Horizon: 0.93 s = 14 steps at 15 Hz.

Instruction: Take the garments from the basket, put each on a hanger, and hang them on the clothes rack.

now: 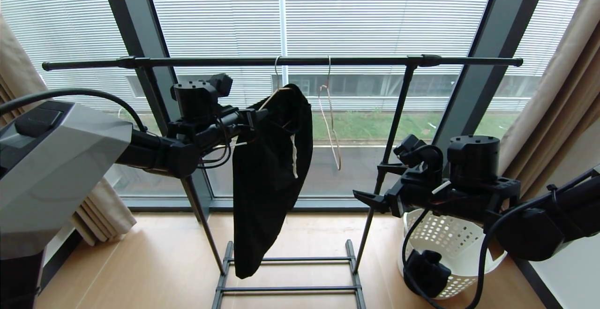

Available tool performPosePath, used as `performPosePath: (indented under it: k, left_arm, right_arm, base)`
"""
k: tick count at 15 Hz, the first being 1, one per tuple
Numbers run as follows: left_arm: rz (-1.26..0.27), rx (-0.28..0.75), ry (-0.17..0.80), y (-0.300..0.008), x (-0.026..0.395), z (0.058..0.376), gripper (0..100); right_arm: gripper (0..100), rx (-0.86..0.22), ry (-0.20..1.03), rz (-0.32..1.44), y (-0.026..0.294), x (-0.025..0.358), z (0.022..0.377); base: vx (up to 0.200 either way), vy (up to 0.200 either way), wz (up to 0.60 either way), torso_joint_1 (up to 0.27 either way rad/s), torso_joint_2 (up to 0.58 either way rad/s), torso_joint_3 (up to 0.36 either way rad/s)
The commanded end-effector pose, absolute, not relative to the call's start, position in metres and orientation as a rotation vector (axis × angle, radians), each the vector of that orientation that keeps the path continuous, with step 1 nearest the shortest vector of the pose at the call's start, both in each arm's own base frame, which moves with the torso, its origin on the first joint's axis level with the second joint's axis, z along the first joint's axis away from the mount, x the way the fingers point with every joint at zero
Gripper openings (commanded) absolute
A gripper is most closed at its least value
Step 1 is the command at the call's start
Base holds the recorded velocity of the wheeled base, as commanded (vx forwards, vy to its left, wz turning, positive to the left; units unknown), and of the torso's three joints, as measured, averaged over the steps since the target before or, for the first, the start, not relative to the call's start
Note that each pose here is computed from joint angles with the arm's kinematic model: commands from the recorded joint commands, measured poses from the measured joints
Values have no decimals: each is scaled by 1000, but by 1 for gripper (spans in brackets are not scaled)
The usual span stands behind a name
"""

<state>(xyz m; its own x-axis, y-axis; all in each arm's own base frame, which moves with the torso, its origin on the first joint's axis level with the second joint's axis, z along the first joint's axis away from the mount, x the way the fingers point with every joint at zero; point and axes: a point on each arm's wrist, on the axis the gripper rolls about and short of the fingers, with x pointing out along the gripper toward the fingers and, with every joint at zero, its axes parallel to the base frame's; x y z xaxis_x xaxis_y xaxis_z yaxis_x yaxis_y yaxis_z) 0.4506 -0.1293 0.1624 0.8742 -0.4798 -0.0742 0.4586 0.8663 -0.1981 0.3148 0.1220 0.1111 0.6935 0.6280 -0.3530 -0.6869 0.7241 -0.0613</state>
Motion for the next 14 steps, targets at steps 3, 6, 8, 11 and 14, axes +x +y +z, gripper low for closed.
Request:
performPosePath:
  k: [3, 6, 8, 11, 14]
  left_arm:
    - [-491, -177, 142, -129, 448, 160, 100]
    - [-491, -177, 146, -126, 440, 165, 100]
    - [-492, -175, 152, -123, 427, 180, 100]
    - [-472, -171, 227, -109, 386, 211, 100]
    - [-417, -100, 246, -80, 328, 223, 100]
  right_arm:
    - [100, -195, 321, 740, 122, 315, 111]
    - [100, -195, 321, 740, 122, 315, 111]
    - [100, -195, 316, 740, 122, 315, 112]
    - [100, -215, 194, 658, 123, 301, 139]
    - [100, -217, -8, 577, 120, 247, 187]
  base:
    - [0, 0, 0, 0, 0, 0]
    - [0, 0, 0, 0, 0, 0]
    - [0, 0, 0, 0, 0, 0]
    - [0, 0, 0, 0, 0, 0]
    - [0, 0, 0, 0, 0, 0]
